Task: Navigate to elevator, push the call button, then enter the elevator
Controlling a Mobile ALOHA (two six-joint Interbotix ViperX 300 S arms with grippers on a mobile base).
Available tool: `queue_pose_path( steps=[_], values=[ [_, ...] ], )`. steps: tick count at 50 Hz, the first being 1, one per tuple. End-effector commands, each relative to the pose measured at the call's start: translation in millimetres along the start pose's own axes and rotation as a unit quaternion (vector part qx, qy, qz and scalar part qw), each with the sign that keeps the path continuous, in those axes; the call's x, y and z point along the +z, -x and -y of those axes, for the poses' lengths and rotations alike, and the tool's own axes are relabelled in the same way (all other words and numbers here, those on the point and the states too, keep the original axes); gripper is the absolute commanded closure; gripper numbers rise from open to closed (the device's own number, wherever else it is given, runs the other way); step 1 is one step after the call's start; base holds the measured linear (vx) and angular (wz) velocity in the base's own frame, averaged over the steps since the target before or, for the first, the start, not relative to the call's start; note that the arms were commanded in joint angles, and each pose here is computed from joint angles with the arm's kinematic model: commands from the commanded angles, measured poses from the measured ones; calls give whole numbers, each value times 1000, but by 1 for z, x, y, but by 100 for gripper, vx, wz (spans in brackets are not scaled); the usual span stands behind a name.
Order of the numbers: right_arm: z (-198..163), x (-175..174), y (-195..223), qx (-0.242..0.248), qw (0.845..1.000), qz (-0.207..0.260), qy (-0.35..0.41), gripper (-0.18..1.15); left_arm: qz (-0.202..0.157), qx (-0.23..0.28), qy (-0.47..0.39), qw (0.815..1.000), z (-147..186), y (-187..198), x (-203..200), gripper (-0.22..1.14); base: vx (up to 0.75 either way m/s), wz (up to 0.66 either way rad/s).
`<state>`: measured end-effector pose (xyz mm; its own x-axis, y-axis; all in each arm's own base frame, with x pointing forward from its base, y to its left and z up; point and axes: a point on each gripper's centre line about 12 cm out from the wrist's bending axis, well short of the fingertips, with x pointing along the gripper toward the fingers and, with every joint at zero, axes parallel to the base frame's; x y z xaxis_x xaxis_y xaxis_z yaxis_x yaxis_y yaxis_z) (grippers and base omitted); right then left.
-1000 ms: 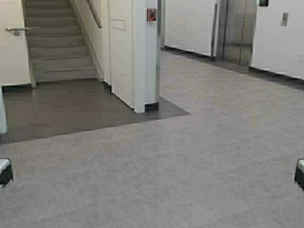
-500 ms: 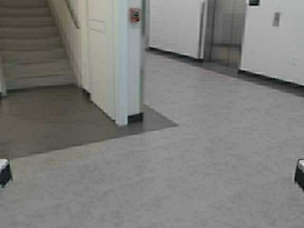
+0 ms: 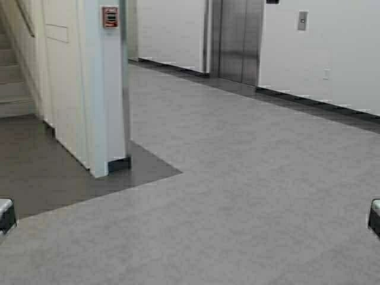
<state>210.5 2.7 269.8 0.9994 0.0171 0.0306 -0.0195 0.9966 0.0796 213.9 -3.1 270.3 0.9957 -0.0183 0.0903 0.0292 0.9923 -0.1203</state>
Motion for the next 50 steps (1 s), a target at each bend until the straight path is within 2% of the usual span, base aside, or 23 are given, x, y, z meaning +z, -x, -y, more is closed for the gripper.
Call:
queue_pose_path(
  steps=[1,29,50],
  values=[
    [-1,10,0,2,1000,18,-1,92,13,-1,-2,1000,1,-3,9,89,77,-10],
    [0,3,-7,0,1000,-1,-1,92,11,-1,-6,1000,0,2,4,89,78,-25],
    [-1,5,-3,1,1000,8,0,92,7,0,-8,1000,0,-4,5,89,77,-13]
  ],
)
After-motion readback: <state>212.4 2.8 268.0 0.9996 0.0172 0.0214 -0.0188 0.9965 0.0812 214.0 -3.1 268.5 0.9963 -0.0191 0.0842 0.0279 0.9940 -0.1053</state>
